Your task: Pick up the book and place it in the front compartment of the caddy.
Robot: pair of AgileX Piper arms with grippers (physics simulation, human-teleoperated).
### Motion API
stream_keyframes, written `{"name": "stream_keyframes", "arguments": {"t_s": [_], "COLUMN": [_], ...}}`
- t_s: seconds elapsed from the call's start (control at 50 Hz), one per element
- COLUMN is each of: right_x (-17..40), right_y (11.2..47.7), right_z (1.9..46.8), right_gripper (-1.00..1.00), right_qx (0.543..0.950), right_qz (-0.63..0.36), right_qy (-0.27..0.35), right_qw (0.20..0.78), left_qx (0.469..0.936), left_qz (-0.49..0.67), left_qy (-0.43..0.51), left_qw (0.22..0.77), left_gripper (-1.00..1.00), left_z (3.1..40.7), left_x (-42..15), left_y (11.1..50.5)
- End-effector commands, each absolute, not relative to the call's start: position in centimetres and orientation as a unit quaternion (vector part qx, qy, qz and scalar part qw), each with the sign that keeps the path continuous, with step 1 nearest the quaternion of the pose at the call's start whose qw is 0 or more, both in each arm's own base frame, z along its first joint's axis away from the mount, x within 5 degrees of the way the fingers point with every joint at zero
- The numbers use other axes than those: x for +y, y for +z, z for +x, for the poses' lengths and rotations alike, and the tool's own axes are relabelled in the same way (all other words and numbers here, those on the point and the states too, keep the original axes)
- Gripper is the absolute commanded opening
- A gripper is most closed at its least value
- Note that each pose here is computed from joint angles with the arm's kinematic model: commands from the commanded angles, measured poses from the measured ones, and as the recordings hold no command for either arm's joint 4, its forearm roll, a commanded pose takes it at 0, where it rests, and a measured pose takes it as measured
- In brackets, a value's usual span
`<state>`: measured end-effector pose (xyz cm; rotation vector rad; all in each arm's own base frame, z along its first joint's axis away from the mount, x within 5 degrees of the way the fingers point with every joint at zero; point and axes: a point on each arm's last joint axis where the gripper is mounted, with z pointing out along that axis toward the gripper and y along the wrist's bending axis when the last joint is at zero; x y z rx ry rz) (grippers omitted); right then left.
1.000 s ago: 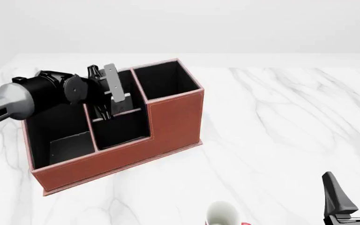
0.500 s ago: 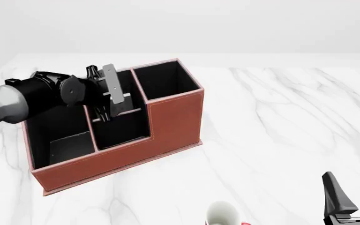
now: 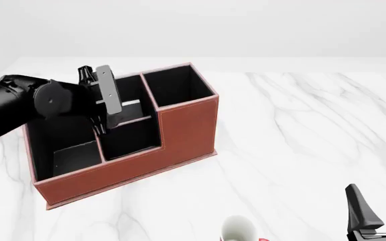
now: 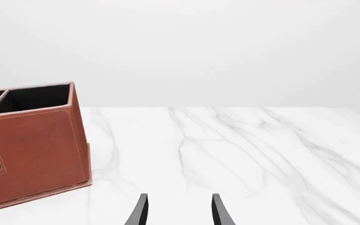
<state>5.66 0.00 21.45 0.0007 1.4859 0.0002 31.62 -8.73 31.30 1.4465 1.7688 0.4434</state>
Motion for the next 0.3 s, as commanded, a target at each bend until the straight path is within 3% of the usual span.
{"name": "stream_keyframes", "arguments": {"t_s": [0.02, 0.3], "right_x": [0.0, 0.0], "right_y": [21.4, 21.4], "right_z": [5.7, 5.7], "right_gripper": [1.0, 1.0], "right_qx": [0.676, 0.676], "right_qz": [0.0, 0.0], "right_qy": [0.0, 0.0], "right_qw": [0.737, 0.737], "left_qx": [0.691, 0.669], "left_qz": [0.572, 0.59], "left_qy": [0.176, 0.159], "left_qw": [0.405, 0.423], "left_gripper": [1.0, 1.0], "left_z": [27.7, 20.1], "left_x": [-8.1, -7.7], "left_y": [33.0, 32.6]}}
